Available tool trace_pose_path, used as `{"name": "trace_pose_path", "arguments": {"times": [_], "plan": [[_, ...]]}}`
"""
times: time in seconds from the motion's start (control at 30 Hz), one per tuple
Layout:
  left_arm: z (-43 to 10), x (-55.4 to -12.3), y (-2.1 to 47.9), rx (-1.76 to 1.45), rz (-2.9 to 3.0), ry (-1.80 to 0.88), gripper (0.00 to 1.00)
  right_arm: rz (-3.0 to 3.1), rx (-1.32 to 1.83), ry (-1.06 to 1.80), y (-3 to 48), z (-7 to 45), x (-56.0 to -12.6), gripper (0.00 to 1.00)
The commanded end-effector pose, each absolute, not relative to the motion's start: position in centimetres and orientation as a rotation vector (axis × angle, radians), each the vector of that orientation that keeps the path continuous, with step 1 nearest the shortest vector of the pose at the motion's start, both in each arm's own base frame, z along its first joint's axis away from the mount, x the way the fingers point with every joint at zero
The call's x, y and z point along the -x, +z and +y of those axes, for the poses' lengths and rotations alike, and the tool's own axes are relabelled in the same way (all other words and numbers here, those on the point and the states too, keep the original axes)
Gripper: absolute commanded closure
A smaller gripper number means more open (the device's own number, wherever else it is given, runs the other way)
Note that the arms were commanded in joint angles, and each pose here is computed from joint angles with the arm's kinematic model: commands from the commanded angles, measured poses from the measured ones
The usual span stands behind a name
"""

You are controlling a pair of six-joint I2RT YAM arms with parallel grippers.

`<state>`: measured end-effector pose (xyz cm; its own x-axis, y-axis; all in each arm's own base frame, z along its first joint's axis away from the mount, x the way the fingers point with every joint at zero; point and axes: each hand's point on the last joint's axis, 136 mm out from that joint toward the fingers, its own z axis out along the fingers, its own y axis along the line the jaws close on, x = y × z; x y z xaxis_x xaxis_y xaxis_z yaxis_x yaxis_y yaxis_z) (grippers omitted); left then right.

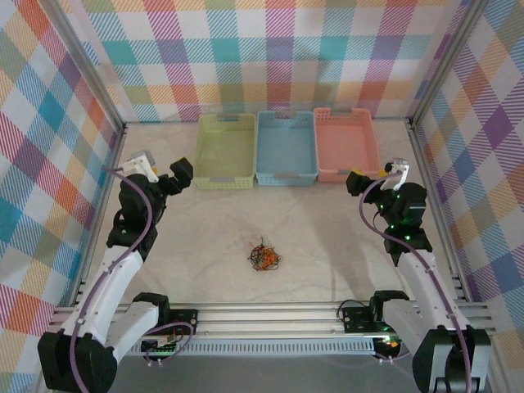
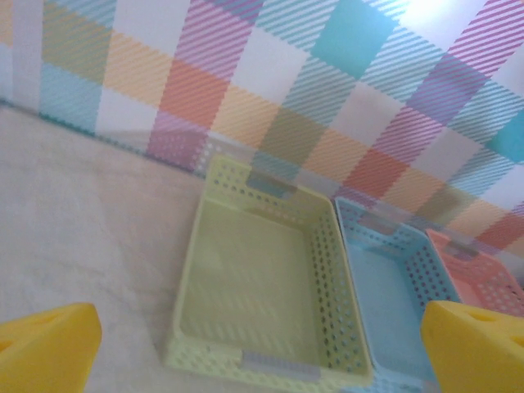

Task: Untangle the cables

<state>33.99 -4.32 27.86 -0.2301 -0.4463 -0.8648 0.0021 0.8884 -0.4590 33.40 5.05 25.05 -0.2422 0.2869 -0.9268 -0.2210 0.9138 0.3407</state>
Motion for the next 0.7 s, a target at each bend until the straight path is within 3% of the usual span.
{"name": "trace_pose_path", "arguments": {"times": [0.0, 0.37, 0.67], "plan": [[-6.6, -31.9, 24.4, 0.378, 1.915, -0.616, 0.0, 1.832, -0.086, 0.727, 24.0, 7.7, -31.6, 0.11], [-10.8, -28.8, 17.2, 0.433, 2.282, -0.866, 0.1, 2.05, -0.123, 0.942, 20.1, 11.2, -30.2, 0.23], [-15.3, -27.1, 14.8, 0.323, 2.417, -0.957, 0.16, 2.218, 0.139, 1.0, 17.8, 17.1, -30.1, 0.43]]}}
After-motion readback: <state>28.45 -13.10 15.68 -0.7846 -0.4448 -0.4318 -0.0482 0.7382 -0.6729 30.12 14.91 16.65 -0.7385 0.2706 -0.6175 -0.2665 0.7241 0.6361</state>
